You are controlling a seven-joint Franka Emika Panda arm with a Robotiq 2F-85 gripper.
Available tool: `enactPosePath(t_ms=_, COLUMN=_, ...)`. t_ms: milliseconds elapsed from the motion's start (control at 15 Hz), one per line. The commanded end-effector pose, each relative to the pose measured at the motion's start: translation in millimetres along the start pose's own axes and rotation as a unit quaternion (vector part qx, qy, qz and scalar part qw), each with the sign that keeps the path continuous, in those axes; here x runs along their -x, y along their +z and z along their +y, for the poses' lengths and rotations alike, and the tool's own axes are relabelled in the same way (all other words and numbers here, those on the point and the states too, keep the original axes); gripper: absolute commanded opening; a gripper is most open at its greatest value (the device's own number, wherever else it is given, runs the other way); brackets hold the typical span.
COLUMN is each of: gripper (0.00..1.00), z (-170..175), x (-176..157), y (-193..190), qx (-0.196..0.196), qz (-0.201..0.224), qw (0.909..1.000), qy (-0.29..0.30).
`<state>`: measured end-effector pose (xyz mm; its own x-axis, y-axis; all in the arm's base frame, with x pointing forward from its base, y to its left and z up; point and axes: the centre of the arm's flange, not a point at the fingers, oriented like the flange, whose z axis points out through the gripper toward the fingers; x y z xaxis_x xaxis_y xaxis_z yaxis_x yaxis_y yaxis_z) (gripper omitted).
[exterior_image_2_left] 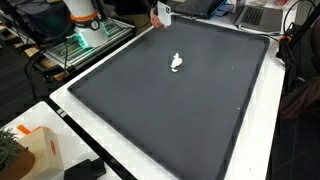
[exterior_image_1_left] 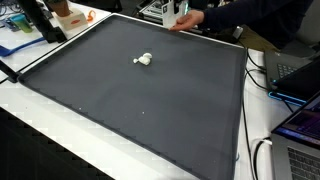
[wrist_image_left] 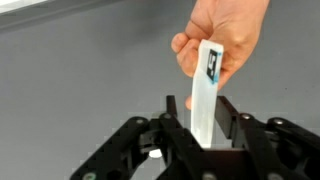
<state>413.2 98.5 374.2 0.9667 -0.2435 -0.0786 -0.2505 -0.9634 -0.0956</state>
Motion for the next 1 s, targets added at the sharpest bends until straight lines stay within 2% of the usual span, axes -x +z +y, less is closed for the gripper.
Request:
enactPosePath(t_ms=0, gripper=0.15, z=5.4, x=8.0, y=-0.5, qx=-0.005, qz=-0.008, qw=0.9999, qy=0.006)
enactPosePath(t_ms=133, gripper=0.01, z=5.5, x=7.9, y=0.0, qx=-0.005, qz=-0.008, qw=0.9999, qy=0.008)
enactPosePath(t_ms=200, gripper=0.0, z=5.9, x=7.6, y=0.4, qx=-0.005, qz=-0.008, qw=0.9999, qy=0.008)
enactPosePath(t_ms=533, gripper=0.04, z=1.6, x=0.2, y=1.5, qx=0.001, qz=-0.002, qw=1.0, qy=0.002)
enactPosePath(t_ms=933, gripper=0.04, z=1.3, x=-0.1, y=1.3, qx=0.001, qz=-0.001, qw=1.0, qy=0.001)
